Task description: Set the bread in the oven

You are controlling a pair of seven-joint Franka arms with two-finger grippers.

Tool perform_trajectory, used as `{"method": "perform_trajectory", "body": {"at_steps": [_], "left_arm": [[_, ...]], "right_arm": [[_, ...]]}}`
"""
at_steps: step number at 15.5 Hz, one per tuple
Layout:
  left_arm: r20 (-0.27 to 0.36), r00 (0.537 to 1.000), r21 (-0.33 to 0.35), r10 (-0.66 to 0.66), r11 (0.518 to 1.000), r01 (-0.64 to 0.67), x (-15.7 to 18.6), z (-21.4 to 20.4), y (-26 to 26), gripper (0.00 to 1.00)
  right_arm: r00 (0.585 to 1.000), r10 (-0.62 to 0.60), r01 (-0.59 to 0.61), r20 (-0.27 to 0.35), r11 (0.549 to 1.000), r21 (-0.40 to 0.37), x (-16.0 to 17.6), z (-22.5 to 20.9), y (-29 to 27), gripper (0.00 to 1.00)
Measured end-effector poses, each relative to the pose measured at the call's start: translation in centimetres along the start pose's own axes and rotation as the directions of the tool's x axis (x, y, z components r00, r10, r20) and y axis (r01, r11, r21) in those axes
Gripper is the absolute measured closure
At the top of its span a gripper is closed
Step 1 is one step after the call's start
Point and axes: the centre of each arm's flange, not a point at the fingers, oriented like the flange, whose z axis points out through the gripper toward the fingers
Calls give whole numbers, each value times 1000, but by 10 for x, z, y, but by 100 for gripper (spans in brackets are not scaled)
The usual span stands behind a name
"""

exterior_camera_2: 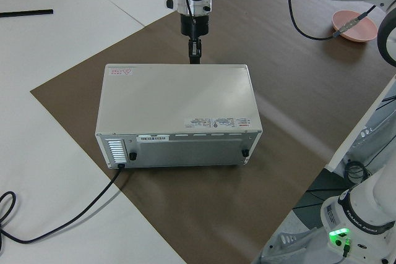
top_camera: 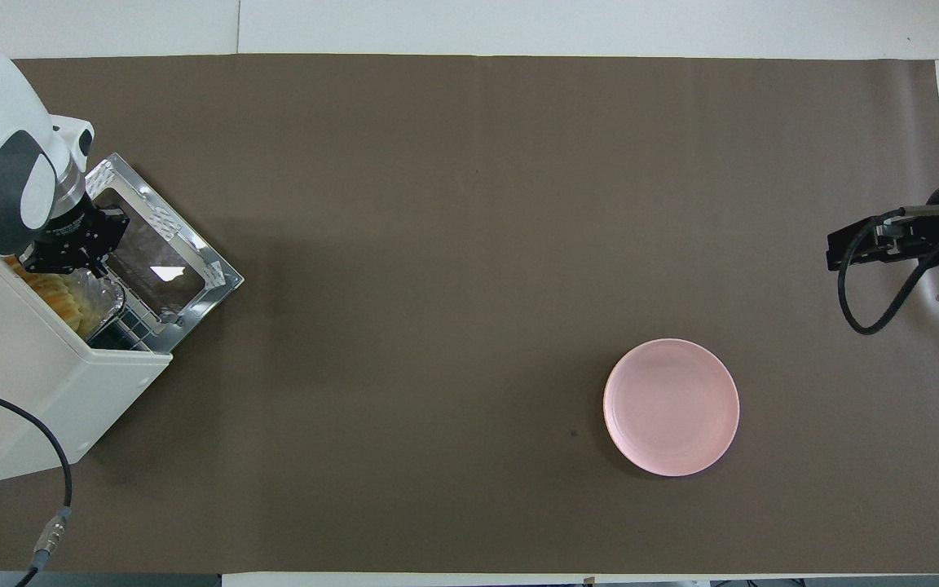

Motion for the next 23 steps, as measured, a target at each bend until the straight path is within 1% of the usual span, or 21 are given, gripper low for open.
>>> {"method": "perform_trajectory", "body": {"at_steps": [1,3,4,5,8,10,12,14,16,19,23], "left_arm": [[-3,1000,-2,0,1000,0,0,0,0,92],[-9,1000,-7,2,1000,-2,0,-1,1,73],[-15,1000,-12,4,1000,-4,0,-2,2,67],[-22,1000,-17,6,1000,-6,0,-4,3,52],[-44,998,-31,36,999,-37,-2,-11,5,20],[-78,995,-51,54,997,-59,-3,-27,6,1],[-130,983,-74,132,987,-143,-2,-52,3,0],[-187,948,-80,258,958,-276,-2,-81,-5,0],[-217,905,-73,365,919,-388,-8,-103,-20,0],[-229,842,-58,488,857,-512,-21,-126,-43,0],[-191,794,-90,577,795,-600,-49,-150,-73,0]], "right_arm": [[1000,0,0,0,1000,0,0,0,0,0],[1000,0,0,0,1000,0,0,0,0,0],[1000,0,0,0,1000,0,0,0,0,0],[1000,0,0,0,1000,0,0,0,0,0],[1000,0,0,0,1000,0,0,0,0,0],[1000,0,0,0,1000,0,0,0,0,0],[1000,0,0,0,1000,0,0,0,0,0],[1000,0,0,0,1000,0,0,0,0,0],[1000,0,0,0,1000,0,0,0,0,0],[1000,0,0,0,1000,0,0,0,0,0],[1000,0,0,0,1000,0,0,0,0,0]]}}
